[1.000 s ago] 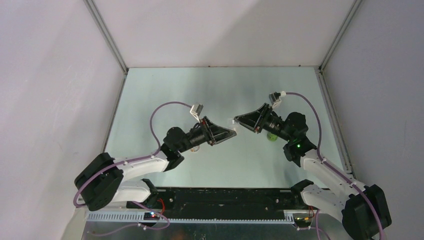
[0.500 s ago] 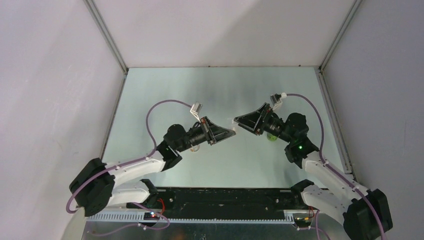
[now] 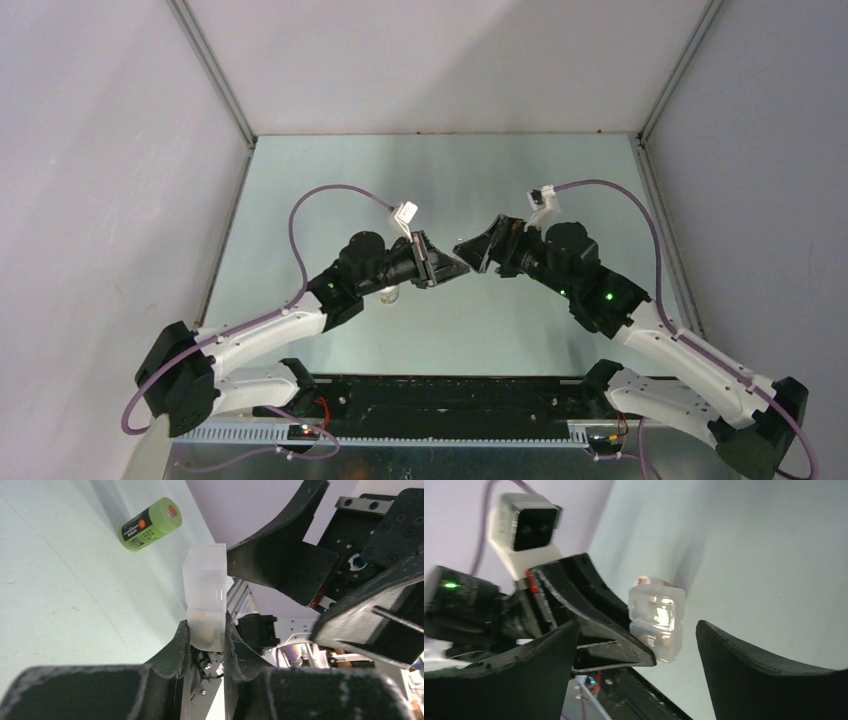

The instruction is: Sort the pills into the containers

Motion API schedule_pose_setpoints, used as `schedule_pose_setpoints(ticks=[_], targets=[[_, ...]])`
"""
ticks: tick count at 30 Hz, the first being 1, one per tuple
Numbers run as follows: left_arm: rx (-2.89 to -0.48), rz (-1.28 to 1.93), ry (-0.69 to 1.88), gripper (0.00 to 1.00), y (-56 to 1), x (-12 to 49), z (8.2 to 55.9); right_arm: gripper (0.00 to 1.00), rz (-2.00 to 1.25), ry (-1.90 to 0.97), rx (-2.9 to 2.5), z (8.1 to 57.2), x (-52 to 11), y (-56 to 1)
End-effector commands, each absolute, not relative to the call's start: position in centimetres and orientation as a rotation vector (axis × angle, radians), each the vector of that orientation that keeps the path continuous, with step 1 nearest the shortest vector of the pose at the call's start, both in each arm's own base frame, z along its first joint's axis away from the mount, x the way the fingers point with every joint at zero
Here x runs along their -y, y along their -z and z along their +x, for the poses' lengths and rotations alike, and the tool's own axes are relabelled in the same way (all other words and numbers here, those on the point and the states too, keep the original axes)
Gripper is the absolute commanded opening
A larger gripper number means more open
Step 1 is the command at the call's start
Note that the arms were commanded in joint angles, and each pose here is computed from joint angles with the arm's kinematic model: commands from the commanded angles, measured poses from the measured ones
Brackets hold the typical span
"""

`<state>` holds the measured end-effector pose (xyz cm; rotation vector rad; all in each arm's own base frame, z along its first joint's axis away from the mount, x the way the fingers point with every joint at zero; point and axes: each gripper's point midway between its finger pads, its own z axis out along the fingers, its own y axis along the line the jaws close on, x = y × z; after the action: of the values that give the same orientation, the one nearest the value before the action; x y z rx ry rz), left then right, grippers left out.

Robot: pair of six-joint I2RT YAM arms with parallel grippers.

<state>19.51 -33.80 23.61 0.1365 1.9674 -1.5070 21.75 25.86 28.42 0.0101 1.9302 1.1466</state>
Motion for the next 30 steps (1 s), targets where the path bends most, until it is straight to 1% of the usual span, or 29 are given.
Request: schedule_pose_setpoints(ticks=[1, 4, 7, 10, 17, 19, 22, 24, 26, 28, 30], targets=[[-1.965, 0.237, 1.409, 0.00, -24.0, 33.5, 19.7, 0.90, 0.004, -0.839, -1.985, 23.5, -24.4, -26.7], [-1.977, 0.257, 1.392, 0.00, -23.8, 33.5, 19.6, 0.86, -0.036, -0.775, -2.005, 23.6, -25.2, -26.2], [-1.973, 0.276, 1.395, 0.00, -23.9, 33.6, 19.5, 0.75, -0.034, -0.706, -1.980, 24.4, -25.4, -26.3], [-1.975, 0.281, 1.394, 0.00, -23.7, 33.6, 19.5, 0.67, -0.044, -0.693, -1.972, 24.8, -26.1, -26.0], [-1.973, 0.288, 1.386, 0.00, -23.6, 33.6, 19.5, 0.65, -0.062, -0.723, -2.002, 24.4, -27.0, -25.4], [-1.966, 0.290, 1.390, 0.00, -23.8, 33.6, 19.5, 0.61, -0.072, -0.748, -2.015, 24.1, -27.3, -25.3], [-1.951, 0.292, 1.398, 0.00, -24.2, 33.6, 19.5, 0.48, -0.068, -0.795, -2.023, 23.8, -27.4, -25.5], [-1.943, 0.286, 1.399, 0.00, -24.4, 33.5, 19.6, 0.41, -0.060, -0.847, -2.023, 23.6, -27.4, -25.8], [-1.942, 0.277, 1.400, 0.00, -24.4, 33.4, 19.6, 0.37, -0.061, -0.910, -2.009, 23.4, -27.3, -26.4], [-1.931, 0.267, 1.417, 0.00, -24.6, 33.4, 19.5, 0.34, -0.074, -0.973, -1.983, 23.0, -27.1, -27.1], [-1.911, 0.266, 1.452, 0.00, -25.0, 33.5, 19.2, 0.34, -0.100, -1.043, -1.956, 22.6, -26.9, -27.8]])
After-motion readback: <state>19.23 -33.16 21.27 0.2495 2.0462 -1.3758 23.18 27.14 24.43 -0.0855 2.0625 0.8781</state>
